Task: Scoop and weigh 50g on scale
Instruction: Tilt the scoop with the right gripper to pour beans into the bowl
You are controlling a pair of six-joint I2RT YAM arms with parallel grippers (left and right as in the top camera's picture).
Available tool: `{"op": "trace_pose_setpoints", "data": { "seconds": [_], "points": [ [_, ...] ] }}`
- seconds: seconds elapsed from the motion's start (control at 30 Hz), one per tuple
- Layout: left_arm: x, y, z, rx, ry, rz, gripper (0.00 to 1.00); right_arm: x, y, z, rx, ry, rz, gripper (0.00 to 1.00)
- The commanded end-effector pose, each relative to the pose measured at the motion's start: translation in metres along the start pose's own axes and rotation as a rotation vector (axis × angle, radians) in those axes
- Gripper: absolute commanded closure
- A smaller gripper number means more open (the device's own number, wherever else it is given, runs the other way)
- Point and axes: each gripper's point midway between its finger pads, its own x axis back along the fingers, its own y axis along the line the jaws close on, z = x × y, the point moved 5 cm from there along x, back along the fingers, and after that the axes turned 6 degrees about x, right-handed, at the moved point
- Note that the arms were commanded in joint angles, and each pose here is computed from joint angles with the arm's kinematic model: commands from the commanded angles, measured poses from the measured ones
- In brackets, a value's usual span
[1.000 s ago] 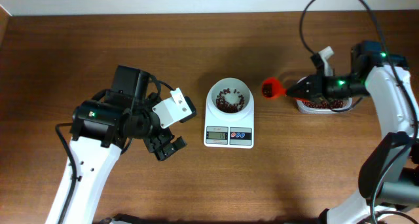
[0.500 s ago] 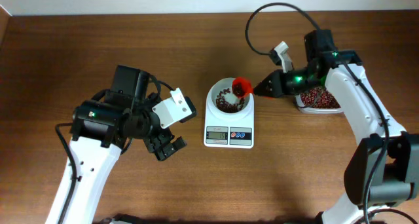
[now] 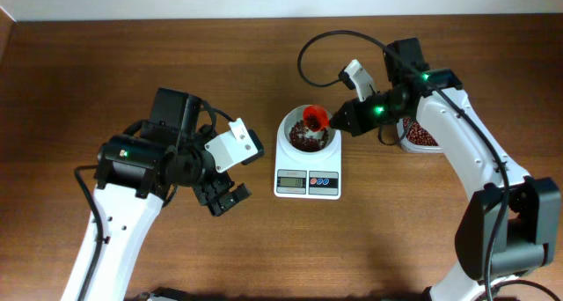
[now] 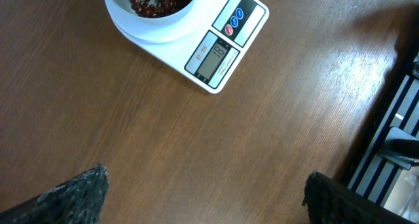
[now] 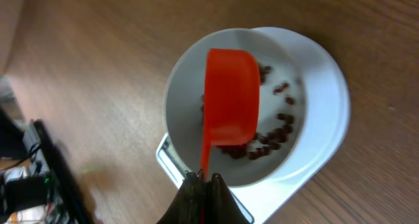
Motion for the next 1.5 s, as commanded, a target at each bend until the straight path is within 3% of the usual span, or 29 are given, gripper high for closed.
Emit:
{"op": "trace_pose_setpoints", "data": {
  "seconds": [0.0, 0.07, 0.1, 0.17, 0.2, 0.23, 0.3, 0.33, 0.4, 0.43, 0.47, 0.53, 0.57, 0.6, 0.63, 0.7, 0.73, 0.8, 0.83, 0.9, 1.03, 1.07, 1.13, 1.2, 1.27, 1.33, 1.4, 1.43, 1.47],
  "points": [
    [0.007, -0.001, -0.003, -0.013, -0.029, -0.007, 0.01, 0.0, -0.003, 0.003, -0.021, 0.028, 0.075, 0.96],
    [0.007, -0.001, -0.003, -0.013, -0.029, -0.007, 0.01, 0.0, -0.003, 0.002, -0.03, 0.022, 0.069, 0.96],
    [0.007, -0.001, -0.003, -0.013, -0.029, -0.008, 0.01, 0.001, 0.014, -0.001, 0.097, -0.008, -0.061, 0.96],
    [0.007, -0.001, -0.003, -0.013, -0.029, -0.007, 0.01, 0.0, 0.001, 0.002, 0.018, 0.022, 0.047, 0.96],
    [0.007, -0.001, -0.003, -0.013, -0.029, -0.007, 0.01, 0.0, 0.017, 0.002, 0.145, 0.005, -0.066, 0.96],
    [0.007, -0.001, -0.003, -0.013, -0.029, -0.008, 0.01, 0.0, -0.006, 0.004, -0.017, 0.044, 0.111, 0.96],
    [0.007, -0.001, -0.003, -0.013, -0.029, -0.008, 0.01, 0.0, 0.009, 0.005, 0.093, 0.031, 0.001, 0.96],
    [0.007, -0.001, -0.003, -0.013, -0.029, -0.008, 0.01, 0.001, -0.007, 0.005, -0.043, 0.044, 0.125, 0.96],
    [0.007, -0.001, -0.003, -0.013, -0.029, -0.007, 0.01, 0.0, 0.015, -0.002, 0.124, -0.011, -0.049, 0.96],
    [0.007, -0.001, -0.003, -0.013, -0.029, -0.007, 0.01, 0.0, -0.003, -0.002, -0.007, 0.012, 0.086, 0.96],
    [0.007, -0.001, -0.003, -0.013, -0.029, -0.007, 0.01, 0.0, 0.008, -0.001, 0.083, 0.006, 0.004, 0.96],
    [0.007, -0.001, -0.003, -0.013, -0.029, -0.007, 0.01, 0.0, 0.003, 0.001, 0.031, 0.021, 0.044, 0.96],
    [0.007, -0.001, -0.003, -0.013, -0.029, -0.007, 0.01, 0.0, 0.013, -0.001, 0.103, -0.003, -0.035, 0.96],
    [0.007, -0.001, -0.003, -0.012, -0.029, -0.008, 0.01, 0.0, 0.002, -0.001, 0.013, 0.012, 0.053, 0.96],
    [0.007, -0.001, -0.003, -0.013, -0.029, -0.008, 0.01, 0.0, 0.011, 0.0, 0.083, 0.006, -0.016, 0.96],
    [0.007, -0.001, -0.003, -0.013, -0.029, -0.008, 0.01, -0.001, 0.001, 0.005, 0.02, 0.046, 0.078, 0.96],
    [0.007, -0.001, -0.003, -0.013, -0.029, -0.008, 0.01, -0.003, 0.019, 0.004, 0.14, 0.036, -0.03, 0.96],
    [0.007, -0.001, -0.003, -0.013, -0.029, -0.007, 0.01, -0.005, 0.003, 0.005, 0.027, 0.066, 0.122, 0.96],
    [0.007, -0.001, -0.003, -0.013, -0.029, -0.008, 0.01, -0.006, 0.019, 0.004, 0.145, 0.053, 0.019, 0.96],
    [0.007, -0.001, -0.003, -0.013, -0.029, -0.008, 0.01, -0.006, 0.009, 0.003, 0.077, 0.068, 0.121, 0.96],
    [0.007, -0.001, -0.003, -0.013, -0.029, -0.008, 0.01, 0.0, 0.026, 0.001, 0.207, 0.049, 0.053, 0.96],
    [0.007, -0.001, -0.003, -0.013, -0.029, -0.007, 0.01, 0.003, 0.012, 0.0, 0.111, 0.068, 0.177, 0.96],
    [0.007, -0.001, -0.003, -0.013, -0.029, -0.007, 0.01, 0.002, 0.027, 0.003, 0.215, 0.118, 0.146, 0.96],
    [0.007, -0.001, -0.003, -0.013, -0.029, -0.008, 0.01, 0.004, 0.015, 0.002, 0.136, 0.138, 0.284, 0.96],
    [0.007, -0.001, -0.003, -0.013, -0.029, -0.007, 0.01, 0.003, 0.039, -0.004, 0.24, 0.128, 0.192, 0.96],
    [0.007, -0.001, -0.003, -0.013, -0.029, -0.007, 0.01, 0.007, 0.024, -0.01, 0.156, 0.111, 0.335, 0.96],
    [0.007, -0.001, -0.003, -0.013, -0.029, -0.008, 0.01, -0.001, 0.046, -0.008, 0.298, 0.118, 0.19, 0.96],
    [0.007, -0.001, -0.003, -0.013, -0.029, -0.007, 0.01, 0.003, 0.029, -0.011, 0.207, 0.117, 0.332, 0.96],
    [0.007, -0.001, -0.003, -0.013, -0.029, -0.007, 0.01, 0.003, 0.029, -0.012, 0.198, 0.116, 0.336, 0.96]
  ]
}}
